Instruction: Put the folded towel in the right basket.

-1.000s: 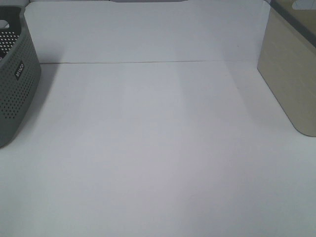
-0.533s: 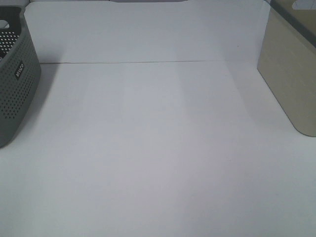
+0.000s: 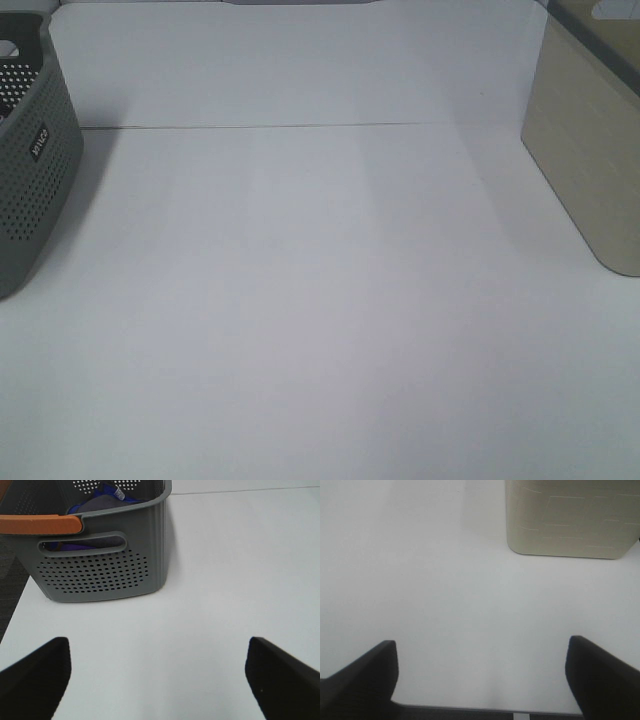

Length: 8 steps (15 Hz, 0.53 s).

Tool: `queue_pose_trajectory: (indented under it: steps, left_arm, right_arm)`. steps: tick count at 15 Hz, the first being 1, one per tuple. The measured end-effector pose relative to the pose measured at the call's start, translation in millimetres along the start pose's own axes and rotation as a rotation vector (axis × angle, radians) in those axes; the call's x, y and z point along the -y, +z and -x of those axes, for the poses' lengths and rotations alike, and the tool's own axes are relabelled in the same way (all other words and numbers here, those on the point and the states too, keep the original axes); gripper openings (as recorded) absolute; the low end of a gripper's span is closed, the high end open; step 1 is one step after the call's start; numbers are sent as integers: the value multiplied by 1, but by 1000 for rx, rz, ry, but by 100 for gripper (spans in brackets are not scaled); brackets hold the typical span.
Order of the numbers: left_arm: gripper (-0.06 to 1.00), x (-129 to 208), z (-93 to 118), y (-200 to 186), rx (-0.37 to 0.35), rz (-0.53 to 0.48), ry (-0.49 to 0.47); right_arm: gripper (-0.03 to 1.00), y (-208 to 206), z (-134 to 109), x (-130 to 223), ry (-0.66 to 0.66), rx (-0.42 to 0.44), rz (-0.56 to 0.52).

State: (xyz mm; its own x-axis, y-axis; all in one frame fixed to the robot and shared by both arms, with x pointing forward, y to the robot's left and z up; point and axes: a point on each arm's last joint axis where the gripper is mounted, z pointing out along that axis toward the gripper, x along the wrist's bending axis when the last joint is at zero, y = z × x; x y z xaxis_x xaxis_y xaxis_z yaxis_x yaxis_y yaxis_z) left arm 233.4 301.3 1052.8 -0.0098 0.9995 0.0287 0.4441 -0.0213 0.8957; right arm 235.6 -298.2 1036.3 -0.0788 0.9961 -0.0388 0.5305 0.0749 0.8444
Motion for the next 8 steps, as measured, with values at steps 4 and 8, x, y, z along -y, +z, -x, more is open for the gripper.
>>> queue_pose_trajectory:
  steps: [4, 8]
  left_arm:
    - [88, 0, 0, 0, 0, 0, 0]
    - [88, 0, 0, 0, 0, 0, 0]
  right_arm:
    - [87, 0, 0, 0, 0, 0, 0]
    - [87, 0, 0, 0, 0, 0, 0]
